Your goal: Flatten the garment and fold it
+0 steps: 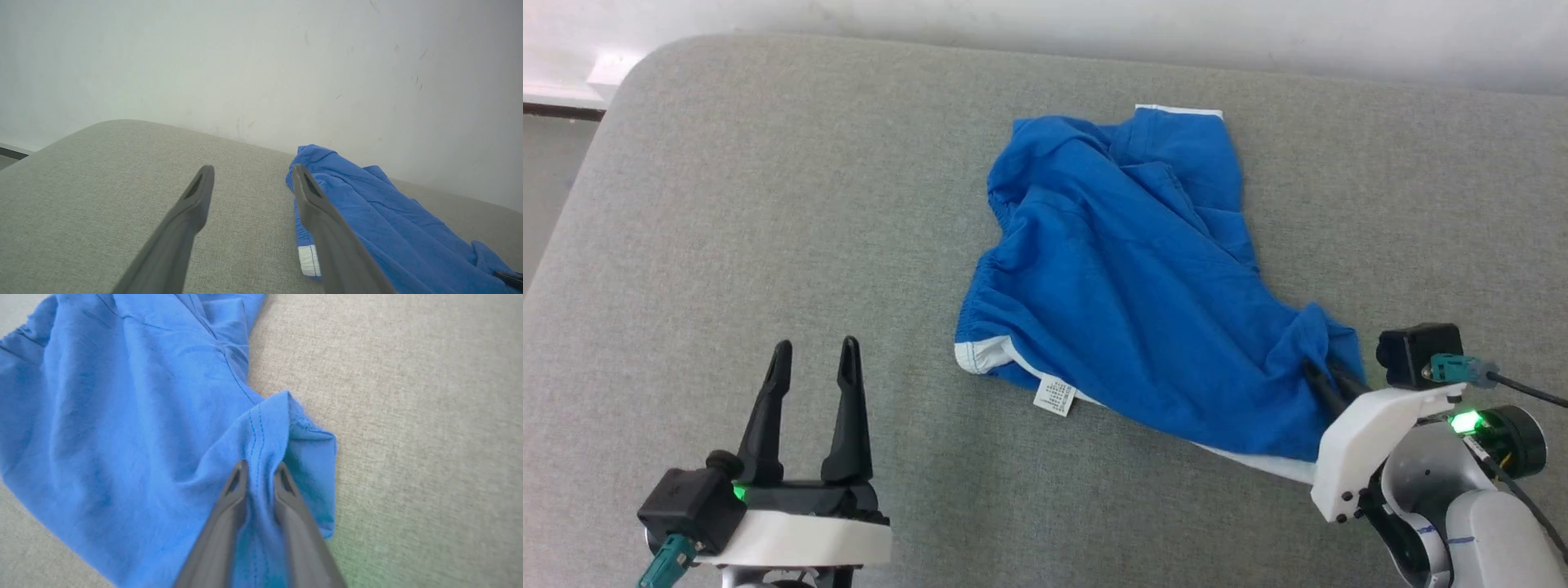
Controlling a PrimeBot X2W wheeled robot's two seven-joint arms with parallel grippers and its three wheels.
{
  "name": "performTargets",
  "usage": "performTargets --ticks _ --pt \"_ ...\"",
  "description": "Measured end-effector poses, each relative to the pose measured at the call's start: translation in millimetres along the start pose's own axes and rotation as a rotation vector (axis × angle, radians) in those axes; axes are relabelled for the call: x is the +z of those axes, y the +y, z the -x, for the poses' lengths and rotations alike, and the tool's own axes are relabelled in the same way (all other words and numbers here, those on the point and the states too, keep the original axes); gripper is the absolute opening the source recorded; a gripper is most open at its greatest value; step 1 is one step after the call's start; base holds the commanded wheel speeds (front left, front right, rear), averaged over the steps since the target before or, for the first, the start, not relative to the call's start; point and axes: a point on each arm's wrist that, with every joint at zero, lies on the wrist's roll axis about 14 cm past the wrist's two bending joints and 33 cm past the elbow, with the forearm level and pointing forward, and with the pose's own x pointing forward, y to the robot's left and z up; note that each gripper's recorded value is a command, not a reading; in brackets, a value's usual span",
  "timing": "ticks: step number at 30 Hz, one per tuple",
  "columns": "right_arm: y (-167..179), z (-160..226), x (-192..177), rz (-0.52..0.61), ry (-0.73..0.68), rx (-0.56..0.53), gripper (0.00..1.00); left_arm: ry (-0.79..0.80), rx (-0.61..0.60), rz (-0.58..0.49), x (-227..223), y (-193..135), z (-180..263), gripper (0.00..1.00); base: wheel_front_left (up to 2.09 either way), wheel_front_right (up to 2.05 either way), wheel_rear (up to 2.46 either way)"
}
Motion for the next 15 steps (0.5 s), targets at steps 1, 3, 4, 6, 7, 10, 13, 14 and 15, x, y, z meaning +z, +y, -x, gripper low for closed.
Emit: performTargets --ticks 1,3,4,6,7,10,13,14,15 --pt "0.4 -0.6 1.6 -0.001 -0.009 0.001 0.0 0.001 0.001 0.002 -0.5 0.2 -0.1 1.0 0.0 0.0 0.0" --pt "-0.7 -0.5 10.1 0.0 -0.043 -0.002 0.0 0.004 -0.002 0.004 -1.5 -0.9 -0.5 1.0 0.0 0.0 0.0" --pt "-1.9 0.2 17.3 0.005 -0.069 -0.006 0.0 0.005 -0.005 0.006 -2.0 -1.9 -1.1 1.0 0.0 0.0 0.0" --pt "-6.5 2.6 31.0 0.005 -0.114 -0.019 0.0 0.006 -0.011 0.011 -2.8 -4.1 -2.3 1.0 0.0 0.0 0.0" --pt "-10.2 4.6 38.6 0.003 -0.138 -0.029 0.0 0.007 -0.014 0.015 -3.4 -5.3 -2.8 1.0 0.0 0.0 0.0" --pt "-28.6 11.9 56.1 -0.015 -0.188 -0.076 0.0 0.013 -0.026 0.022 -6.1 -9.4 -5.3 1.0 0.0 0.0 0.0" --pt "-56.6 19.1 61.4 -0.019 -0.186 -0.146 0.0 0.023 -0.036 0.027 -10.1 -13.1 -7.5 1.0 0.0 0.0 0.0" --pt "-66.5 21.3 61.2 -0.023 -0.177 -0.171 0.0 0.026 -0.036 0.03 -11.3 -13.5 -7.9 1.0 0.0 0.0 0.0" --pt "-75.6 23.1 60.0 -0.025 -0.163 -0.193 0.0 0.03 -0.035 0.032 -12.5 -13.5 -8.2 1.0 0.0 0.0 0.0"
